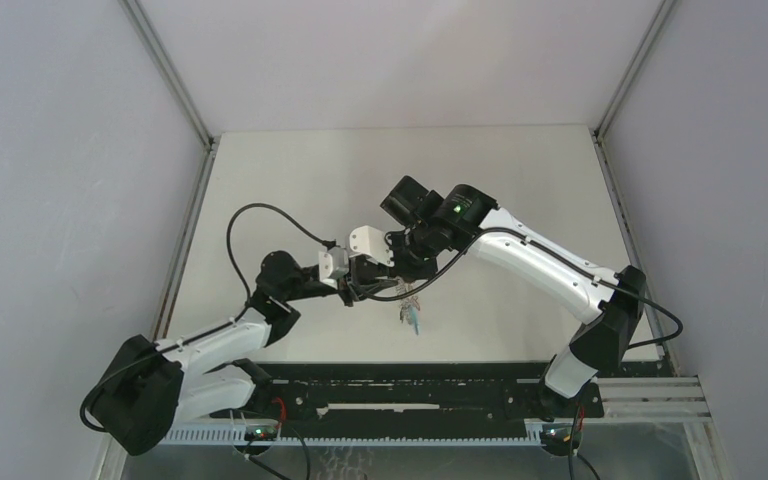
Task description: Put the keys on the keyring
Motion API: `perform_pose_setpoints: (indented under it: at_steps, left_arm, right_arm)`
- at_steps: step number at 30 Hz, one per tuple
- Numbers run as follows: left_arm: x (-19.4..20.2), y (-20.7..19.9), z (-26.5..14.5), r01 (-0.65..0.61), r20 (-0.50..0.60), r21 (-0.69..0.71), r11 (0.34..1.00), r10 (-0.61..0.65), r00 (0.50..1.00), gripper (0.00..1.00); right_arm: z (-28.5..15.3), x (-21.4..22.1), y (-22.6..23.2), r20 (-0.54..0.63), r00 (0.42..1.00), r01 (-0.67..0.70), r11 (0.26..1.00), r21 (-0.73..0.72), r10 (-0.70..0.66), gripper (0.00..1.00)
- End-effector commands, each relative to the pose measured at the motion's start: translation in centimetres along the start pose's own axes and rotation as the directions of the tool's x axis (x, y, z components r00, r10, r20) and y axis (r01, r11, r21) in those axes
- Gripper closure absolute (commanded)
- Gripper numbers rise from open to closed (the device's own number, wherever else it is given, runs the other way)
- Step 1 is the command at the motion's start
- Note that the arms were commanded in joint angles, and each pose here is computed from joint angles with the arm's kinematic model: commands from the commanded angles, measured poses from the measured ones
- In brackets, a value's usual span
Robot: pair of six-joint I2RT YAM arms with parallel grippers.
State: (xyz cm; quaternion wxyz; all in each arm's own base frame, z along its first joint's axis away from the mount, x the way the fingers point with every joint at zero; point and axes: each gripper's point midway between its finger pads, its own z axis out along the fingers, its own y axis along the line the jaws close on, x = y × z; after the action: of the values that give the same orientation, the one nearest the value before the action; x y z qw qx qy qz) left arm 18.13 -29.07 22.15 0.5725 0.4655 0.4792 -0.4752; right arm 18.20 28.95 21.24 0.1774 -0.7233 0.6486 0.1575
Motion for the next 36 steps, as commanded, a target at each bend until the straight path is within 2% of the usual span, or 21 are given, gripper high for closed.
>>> perform_pose_setpoints:
  at_steps: [1, 14, 23, 36]
  left_arm:
    - [-0.7, -0.2, 0.7, -0.003, 0.014, 0.035, 0.999, 0.003, 1.000, 0.72]
    - [0.3, 0.0, 1.2, 0.023, -0.008, 0.038, 0.999, -0.023, 1.000, 0.76]
    - [0.6, 0.3, 1.1, 0.018, -0.022, 0.022, 1.000, -0.018, 1.000, 0.72]
    - [-0.2, 0.1, 0.9, -0.004, 0.021, 0.016, 1.000, 0.004, 1.000, 0.69]
  right_arm:
    - [-1.3, -2.8, -0.7, 0.106, 0.992, 0.058, 0.997, 0.050, -0.063, 1.00]
    - [-1.9, -3.3, -1.0, 0.160, 0.984, 0.064, 0.993, 0.098, -0.079, 1.00]
    - [-2.1, -2.9, -1.4, 0.172, 0.983, 0.041, 0.992, 0.119, -0.062, 1.00]
    - [-2.2, -2.7, -1.8, 0.203, 0.978, 0.017, 0.991, 0.134, -0.045, 1.00]
